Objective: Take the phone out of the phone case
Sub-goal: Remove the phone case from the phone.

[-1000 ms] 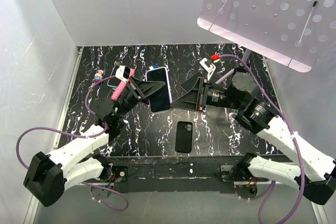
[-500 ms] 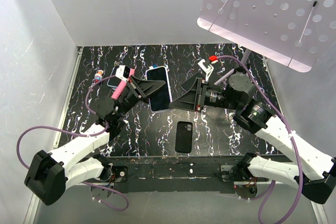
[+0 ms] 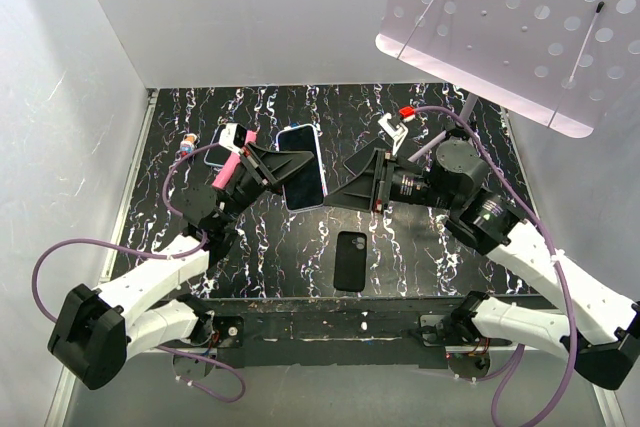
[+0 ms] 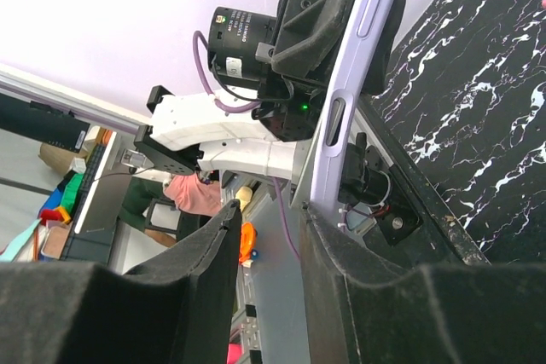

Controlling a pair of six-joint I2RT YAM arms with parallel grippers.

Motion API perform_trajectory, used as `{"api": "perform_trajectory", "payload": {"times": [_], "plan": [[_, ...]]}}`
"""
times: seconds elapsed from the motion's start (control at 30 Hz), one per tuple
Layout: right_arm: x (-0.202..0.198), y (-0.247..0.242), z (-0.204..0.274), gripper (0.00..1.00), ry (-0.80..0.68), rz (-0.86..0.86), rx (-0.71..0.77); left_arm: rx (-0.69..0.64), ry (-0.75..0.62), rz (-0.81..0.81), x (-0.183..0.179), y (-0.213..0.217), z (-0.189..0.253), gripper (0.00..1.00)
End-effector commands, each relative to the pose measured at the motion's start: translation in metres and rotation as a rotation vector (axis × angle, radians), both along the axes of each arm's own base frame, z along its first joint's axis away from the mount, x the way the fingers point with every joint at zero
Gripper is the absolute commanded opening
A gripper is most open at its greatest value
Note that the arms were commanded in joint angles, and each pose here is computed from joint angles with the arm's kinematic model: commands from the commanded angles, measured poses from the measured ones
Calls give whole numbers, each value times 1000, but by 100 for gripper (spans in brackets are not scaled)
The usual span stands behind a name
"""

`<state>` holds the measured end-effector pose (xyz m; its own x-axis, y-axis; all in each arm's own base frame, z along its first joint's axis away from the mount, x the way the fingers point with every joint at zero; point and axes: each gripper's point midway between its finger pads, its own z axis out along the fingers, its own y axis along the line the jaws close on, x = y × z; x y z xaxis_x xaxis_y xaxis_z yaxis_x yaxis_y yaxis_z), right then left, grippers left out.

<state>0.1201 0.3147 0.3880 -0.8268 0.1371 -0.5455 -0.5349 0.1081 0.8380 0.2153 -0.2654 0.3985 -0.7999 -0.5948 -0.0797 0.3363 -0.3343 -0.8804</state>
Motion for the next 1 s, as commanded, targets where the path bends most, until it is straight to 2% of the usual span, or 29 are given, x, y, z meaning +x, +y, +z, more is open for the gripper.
{"api": "perform_trajectory", "payload": {"times": [0.0,0.17,0.43,0.47,0.5,0.53,0.57,0.7,0.77,0.83,0.87,0.97], "plan": [[16,5,-17,41,7,-58,-72,-109,-109,-13,-22,15,46,0],[32,11,-46,41,52,-111,-175,-91,-155,-39,-27,10,57,0],[49,36,-15,39,22,-85,-98,-3,-152,-89,-35,-11,44,0],[50,41,-12,36,27,-66,-85,12,-155,-103,-37,-15,42,0],[48,43,-9,23,33,-39,-77,36,-161,-111,-38,-18,38,0],[47,43,-7,7,43,-20,-66,74,-161,-120,-38,-21,32,0],[46,41,-5,1,63,-12,-52,108,-163,-119,-37,-22,28,0],[44,17,3,1,128,-11,37,266,-164,-91,-33,-20,0,60],[42,2,7,1,162,-14,80,339,-166,-39,-31,-13,-14,78],[37,-10,10,1,191,2,120,391,-196,18,-31,-5,-19,87],[35,-16,13,1,197,12,142,420,-209,35,-31,-3,-24,89],[34,-32,22,1,213,8,185,467,-258,38,-34,-2,-29,86]]}}
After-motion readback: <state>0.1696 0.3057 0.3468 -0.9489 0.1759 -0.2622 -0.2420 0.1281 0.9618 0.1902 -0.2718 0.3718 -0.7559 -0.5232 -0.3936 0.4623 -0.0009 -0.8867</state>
